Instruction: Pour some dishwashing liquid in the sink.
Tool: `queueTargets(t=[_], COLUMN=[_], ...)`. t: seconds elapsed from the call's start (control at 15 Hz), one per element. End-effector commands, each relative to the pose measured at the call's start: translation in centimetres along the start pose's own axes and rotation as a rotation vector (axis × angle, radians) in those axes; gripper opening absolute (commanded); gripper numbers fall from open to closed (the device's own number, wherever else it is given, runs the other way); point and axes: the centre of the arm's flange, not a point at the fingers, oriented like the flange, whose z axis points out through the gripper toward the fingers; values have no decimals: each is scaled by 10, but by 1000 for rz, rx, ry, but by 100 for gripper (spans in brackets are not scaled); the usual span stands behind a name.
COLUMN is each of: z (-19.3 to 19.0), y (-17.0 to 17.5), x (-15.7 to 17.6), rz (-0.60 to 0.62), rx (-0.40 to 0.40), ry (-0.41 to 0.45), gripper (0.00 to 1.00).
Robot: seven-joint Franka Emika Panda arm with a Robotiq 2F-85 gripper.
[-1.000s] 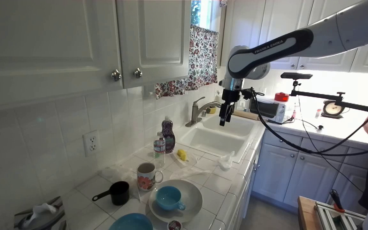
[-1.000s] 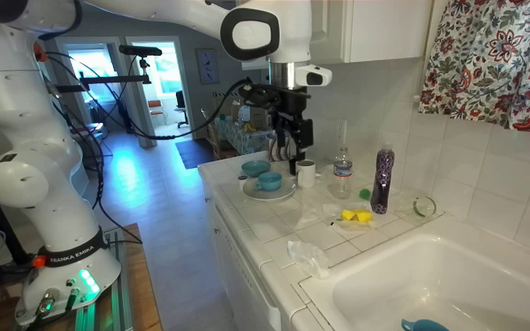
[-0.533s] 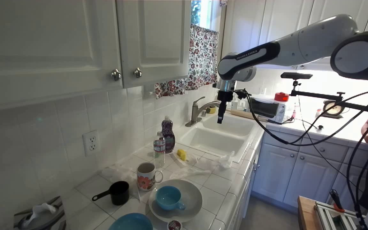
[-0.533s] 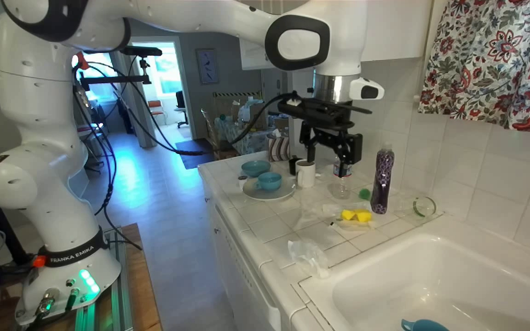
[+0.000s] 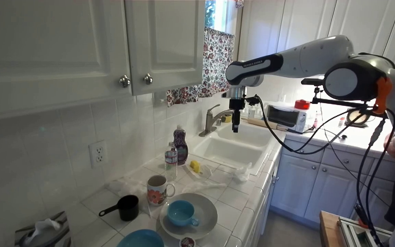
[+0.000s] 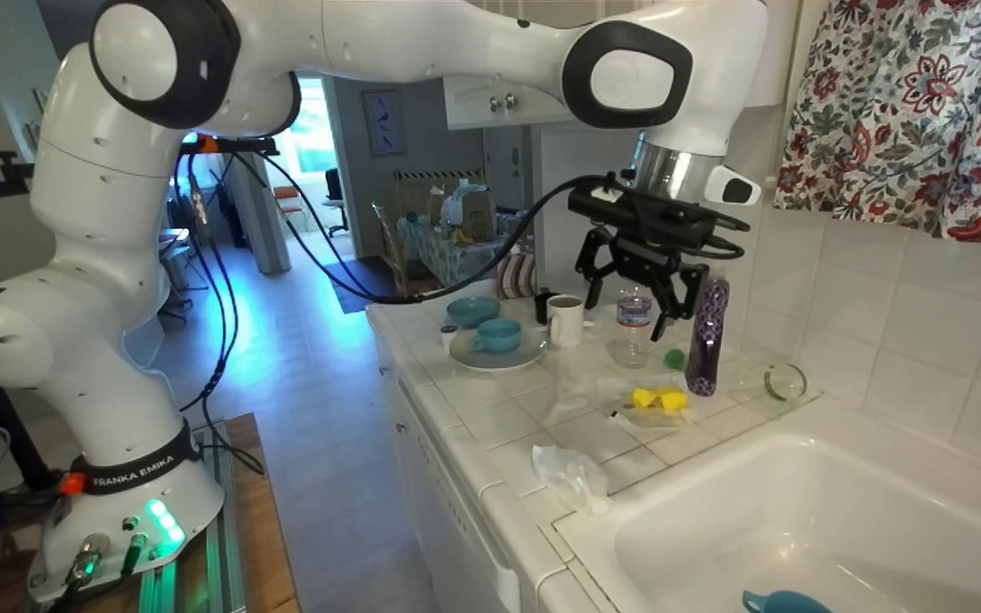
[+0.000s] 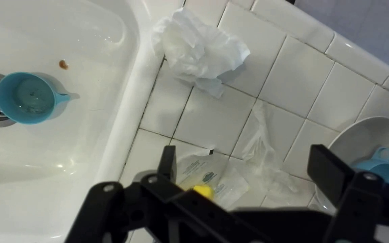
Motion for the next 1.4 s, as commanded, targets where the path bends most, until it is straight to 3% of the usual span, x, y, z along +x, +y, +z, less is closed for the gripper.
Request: queueTargets(t=[0.0,0.2,0.53,0.8,1.07,1.2,1.33], z=[2,1,0,13,27,32,33], y=[1,0,17,34,41,41,37], x=[0,0,4,9,20,26,23], rz=[1,0,-14,-114,-281,-239,-238], rx=[1,0,-102,-141,-100,-57,-86], ry=[-1,0,168,268,330,344,316], gripper=[100,100,100,100,100,100,100])
